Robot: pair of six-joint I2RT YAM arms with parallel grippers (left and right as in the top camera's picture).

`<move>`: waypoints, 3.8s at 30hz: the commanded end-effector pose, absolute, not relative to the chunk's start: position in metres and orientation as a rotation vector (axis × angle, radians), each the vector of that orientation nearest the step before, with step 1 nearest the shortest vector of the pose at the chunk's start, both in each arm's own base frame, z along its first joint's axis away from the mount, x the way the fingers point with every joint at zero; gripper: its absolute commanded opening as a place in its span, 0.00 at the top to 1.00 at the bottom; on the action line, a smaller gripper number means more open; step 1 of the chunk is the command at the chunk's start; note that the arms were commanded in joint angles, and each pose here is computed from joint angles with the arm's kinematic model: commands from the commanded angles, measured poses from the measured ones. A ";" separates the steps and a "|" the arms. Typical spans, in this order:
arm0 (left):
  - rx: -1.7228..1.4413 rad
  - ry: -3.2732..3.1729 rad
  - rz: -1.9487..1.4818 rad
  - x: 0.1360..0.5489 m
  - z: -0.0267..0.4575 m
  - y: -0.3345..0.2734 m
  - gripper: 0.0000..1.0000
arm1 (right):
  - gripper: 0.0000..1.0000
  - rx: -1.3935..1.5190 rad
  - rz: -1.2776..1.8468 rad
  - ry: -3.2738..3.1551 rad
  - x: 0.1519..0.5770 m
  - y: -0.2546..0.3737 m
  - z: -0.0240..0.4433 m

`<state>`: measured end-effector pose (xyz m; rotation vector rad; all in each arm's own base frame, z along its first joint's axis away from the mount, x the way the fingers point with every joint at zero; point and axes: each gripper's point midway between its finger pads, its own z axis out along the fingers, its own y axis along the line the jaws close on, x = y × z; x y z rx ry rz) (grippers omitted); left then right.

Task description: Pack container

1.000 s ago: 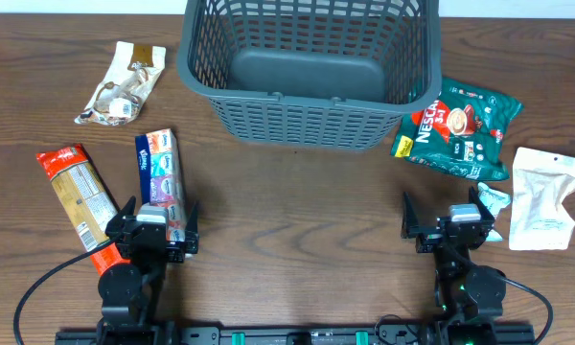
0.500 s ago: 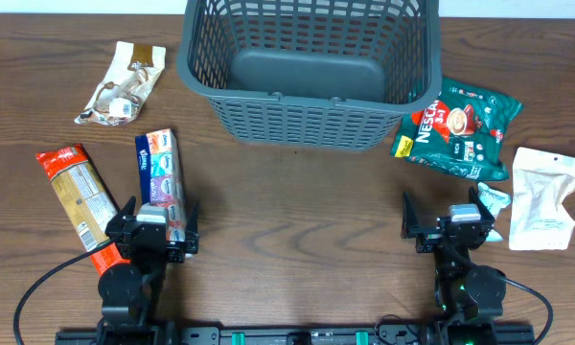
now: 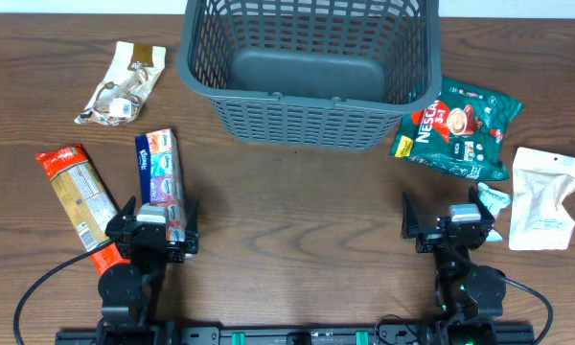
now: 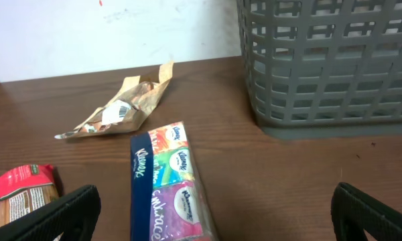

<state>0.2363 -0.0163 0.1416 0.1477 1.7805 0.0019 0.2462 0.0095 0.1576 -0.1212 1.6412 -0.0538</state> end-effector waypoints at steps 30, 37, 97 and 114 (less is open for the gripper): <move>0.140 1.827 -0.013 0.235 0.127 -0.017 0.01 | 0.01 0.027 0.052 1.674 0.247 0.007 0.150; -0.007 1.856 -0.124 0.235 0.122 -0.017 0.01 | 0.01 0.151 0.221 1.718 0.241 0.012 0.183; -0.021 1.876 -0.134 0.235 0.118 -0.017 0.01 | 0.04 0.637 0.053 2.877 0.271 -0.128 0.010; -0.021 1.876 -0.134 0.235 0.118 -0.017 0.01 | 0.99 0.713 0.088 2.932 0.267 -0.125 -0.016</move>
